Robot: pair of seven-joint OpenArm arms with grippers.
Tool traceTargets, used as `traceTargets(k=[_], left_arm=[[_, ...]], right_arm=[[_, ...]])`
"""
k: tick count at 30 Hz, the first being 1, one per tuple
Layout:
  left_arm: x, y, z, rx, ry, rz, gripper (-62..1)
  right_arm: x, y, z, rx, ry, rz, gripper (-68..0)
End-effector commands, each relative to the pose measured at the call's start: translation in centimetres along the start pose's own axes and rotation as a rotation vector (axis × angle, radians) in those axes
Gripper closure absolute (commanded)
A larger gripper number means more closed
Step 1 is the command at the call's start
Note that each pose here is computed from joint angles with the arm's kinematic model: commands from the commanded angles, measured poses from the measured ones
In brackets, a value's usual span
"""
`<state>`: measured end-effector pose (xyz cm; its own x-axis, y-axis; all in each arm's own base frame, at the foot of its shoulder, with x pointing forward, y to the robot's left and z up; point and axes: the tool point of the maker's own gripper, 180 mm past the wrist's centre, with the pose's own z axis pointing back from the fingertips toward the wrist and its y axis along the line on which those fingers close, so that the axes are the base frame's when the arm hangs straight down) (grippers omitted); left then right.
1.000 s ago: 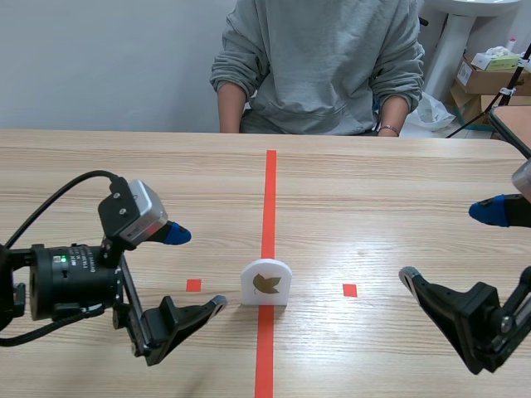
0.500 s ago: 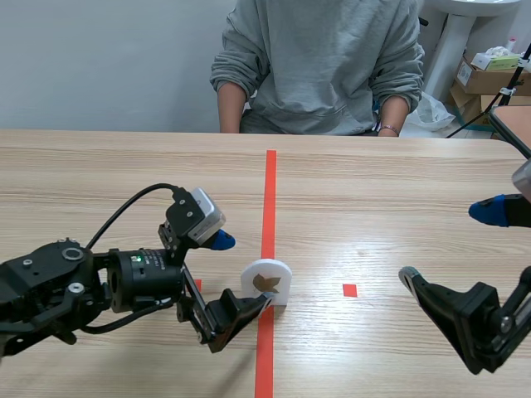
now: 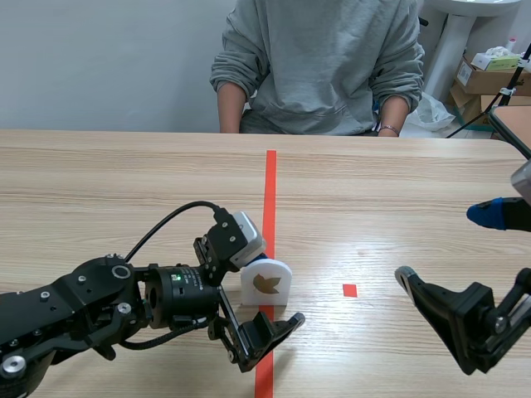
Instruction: Do the leaf sorting experiment
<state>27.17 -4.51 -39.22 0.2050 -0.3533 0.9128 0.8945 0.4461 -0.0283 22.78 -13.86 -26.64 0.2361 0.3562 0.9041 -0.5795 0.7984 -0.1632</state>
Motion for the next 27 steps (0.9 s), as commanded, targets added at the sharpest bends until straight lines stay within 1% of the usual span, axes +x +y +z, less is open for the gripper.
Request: traceTargets(k=[1,3,5,10,15,18,25,27], left_arm=[[1.34,0.48,-0.14,0.01,-0.042,-0.004,-62.3],[1.35,0.53,-0.14,0.013,-0.043,-0.004,-62.3],[1.36,0.52,-0.15,0.013,-0.043,-0.004,-59.5],[1.36,0.59,-0.14,0.016,-0.043,-0.005,-46.5],[1.44,0.6,-0.13,0.016,-0.047,-0.005,-31.8],[1.45,0.88,-0.13,0.032,-0.048,-0.008,-23.9],[1.5,0.92,-0.12,0.034,-0.051,-0.009,-9.0],[1.51,0.92,-0.12,0.034,-0.051,-0.009,-6.5]], right_arm=[[0.83,-0.53,-0.03,-0.011,-0.032,0.001,-67.9],[0.82,-0.53,-0.03,-0.011,-0.031,0.001,-67.9],[0.82,-0.53,-0.03,-0.011,-0.031,0.001,-67.9],[0.82,-0.53,-0.03,-0.011,-0.031,0.001,-67.9],[0.82,-0.53,-0.03,-0.011,-0.031,0.001,-67.9],[0.82,-0.53,-0.03,-0.011,-0.031,0.001,-67.9],[0.82,-0.53,-0.03,-0.011,-0.031,0.001,-67.9],[0.82,-0.53,-0.03,-0.011,-0.031,0.001,-67.9]])
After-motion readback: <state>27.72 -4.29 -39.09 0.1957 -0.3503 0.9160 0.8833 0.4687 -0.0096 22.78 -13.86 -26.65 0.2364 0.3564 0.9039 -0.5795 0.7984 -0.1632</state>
